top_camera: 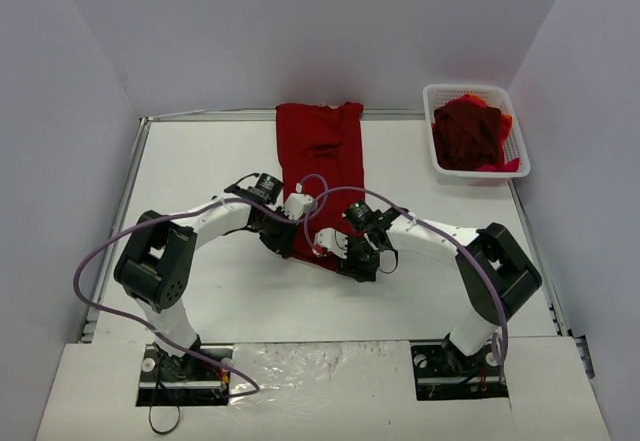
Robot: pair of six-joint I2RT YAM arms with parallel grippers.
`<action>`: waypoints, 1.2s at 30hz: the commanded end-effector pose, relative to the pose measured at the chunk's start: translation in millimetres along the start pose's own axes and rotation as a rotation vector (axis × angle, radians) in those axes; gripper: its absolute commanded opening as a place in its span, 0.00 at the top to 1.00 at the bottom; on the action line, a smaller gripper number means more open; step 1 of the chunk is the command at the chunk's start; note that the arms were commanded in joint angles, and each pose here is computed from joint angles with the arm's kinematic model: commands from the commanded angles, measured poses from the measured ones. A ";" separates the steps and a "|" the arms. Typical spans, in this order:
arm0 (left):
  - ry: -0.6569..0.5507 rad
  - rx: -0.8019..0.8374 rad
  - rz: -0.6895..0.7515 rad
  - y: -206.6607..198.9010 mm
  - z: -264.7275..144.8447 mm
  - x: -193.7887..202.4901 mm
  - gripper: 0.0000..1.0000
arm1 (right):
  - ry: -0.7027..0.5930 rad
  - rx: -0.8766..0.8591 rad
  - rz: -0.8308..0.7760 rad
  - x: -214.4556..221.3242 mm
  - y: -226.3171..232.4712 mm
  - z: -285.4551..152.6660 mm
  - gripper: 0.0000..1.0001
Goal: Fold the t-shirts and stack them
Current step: Fold the folded rectangular tshirt in 1/3 of the way
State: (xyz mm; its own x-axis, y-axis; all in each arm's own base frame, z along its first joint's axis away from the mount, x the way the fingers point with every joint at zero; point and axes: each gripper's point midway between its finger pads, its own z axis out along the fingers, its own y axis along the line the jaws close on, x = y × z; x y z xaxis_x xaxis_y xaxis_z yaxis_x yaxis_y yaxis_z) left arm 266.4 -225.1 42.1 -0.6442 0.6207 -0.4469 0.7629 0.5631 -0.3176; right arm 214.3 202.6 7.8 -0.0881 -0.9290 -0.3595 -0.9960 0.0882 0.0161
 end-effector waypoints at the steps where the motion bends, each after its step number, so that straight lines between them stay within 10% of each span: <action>1: -0.041 0.019 0.018 -3.7 -8.9 -16.4 0.98 | 0.087 -0.031 0.030 19.7 10.3 10.5 0.50; 16: -0.035 0.030 0.032 -6.4 -11.7 -15.7 0.98 | 0.125 0.001 0.060 27.7 4.1 16.9 1.00; 36: -0.055 0.177 0.154 -48.4 -55.7 -4.9 0.98 | 0.050 -0.162 0.061 4.8 35.5 -44.6 1.00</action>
State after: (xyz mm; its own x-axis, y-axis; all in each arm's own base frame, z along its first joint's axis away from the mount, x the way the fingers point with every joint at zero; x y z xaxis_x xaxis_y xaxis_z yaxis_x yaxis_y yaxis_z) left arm 242.0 -221.6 72.9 -0.5918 0.6648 -0.4560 0.8048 0.4550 -0.3812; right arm 202.7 199.7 27.1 -0.1081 -0.9342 -0.3400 -0.9919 0.0782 0.1004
